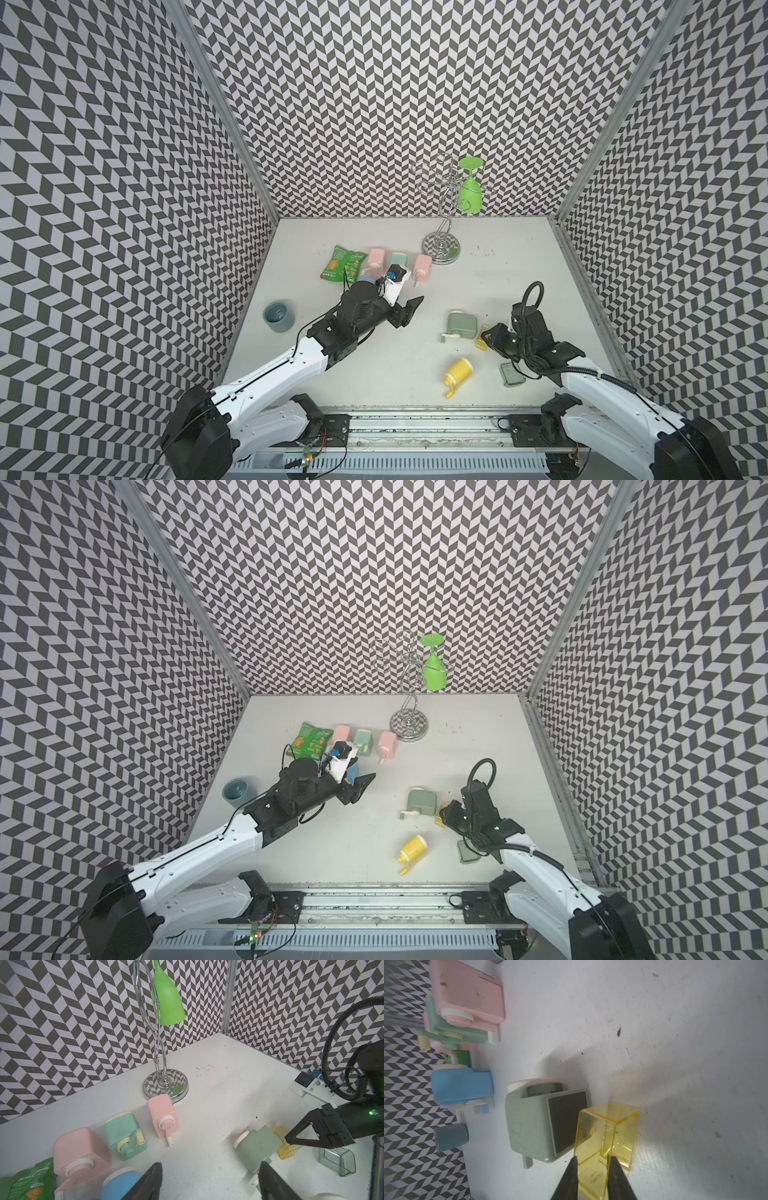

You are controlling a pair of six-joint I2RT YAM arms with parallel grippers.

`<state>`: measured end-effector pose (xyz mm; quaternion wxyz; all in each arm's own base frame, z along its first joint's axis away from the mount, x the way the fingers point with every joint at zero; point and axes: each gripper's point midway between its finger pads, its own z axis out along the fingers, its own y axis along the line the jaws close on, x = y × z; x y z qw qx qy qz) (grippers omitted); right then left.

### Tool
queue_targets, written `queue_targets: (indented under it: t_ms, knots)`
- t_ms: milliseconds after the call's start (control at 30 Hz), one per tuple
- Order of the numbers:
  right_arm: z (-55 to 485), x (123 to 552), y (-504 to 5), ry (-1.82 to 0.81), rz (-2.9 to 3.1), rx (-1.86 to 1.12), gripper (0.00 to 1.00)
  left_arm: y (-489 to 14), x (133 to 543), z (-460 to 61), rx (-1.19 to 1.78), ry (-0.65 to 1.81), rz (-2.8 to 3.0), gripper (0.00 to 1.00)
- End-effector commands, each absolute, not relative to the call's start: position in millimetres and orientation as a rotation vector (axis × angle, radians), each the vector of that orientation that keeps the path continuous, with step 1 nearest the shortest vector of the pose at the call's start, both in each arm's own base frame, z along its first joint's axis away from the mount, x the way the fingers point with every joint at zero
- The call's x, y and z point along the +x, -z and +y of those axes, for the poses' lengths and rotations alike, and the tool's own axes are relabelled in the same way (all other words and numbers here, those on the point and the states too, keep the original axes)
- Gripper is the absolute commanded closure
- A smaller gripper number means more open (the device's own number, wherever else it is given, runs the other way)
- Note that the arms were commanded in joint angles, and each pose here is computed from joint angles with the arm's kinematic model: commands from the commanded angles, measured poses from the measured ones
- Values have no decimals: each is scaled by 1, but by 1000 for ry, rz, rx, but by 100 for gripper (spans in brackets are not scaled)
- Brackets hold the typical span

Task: Put the tray back into the pencil sharpener
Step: Pick up the container from the center of the board.

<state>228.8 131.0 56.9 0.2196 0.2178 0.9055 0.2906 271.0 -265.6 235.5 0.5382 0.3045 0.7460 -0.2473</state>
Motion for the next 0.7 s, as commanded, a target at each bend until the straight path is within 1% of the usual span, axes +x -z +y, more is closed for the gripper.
queue_targets:
  t_ms: [0, 333, 467, 533, 633, 667]
  knots:
    - [134, 244, -75, -869, 2395, 614, 79, -230, 272, -264, 706, 587, 1795, 26]
    - [130, 253, -84, -851, 2338, 622, 91, -228, 273, -263, 690, 591, 1804, 26]
    - [126, 255, -88, -824, 2332, 615, 94, -228, 273, -262, 686, 586, 1805, 26]
    - [123, 254, -89, -790, 2340, 598, 92, -228, 273, -261, 681, 584, 1804, 26]
    - [116, 252, -88, -686, 2390, 539, 80, -229, 273, -260, 677, 581, 1801, 26]
    - [112, 251, -86, -633, 2416, 520, 78, -228, 273, -259, 675, 579, 1801, 26]
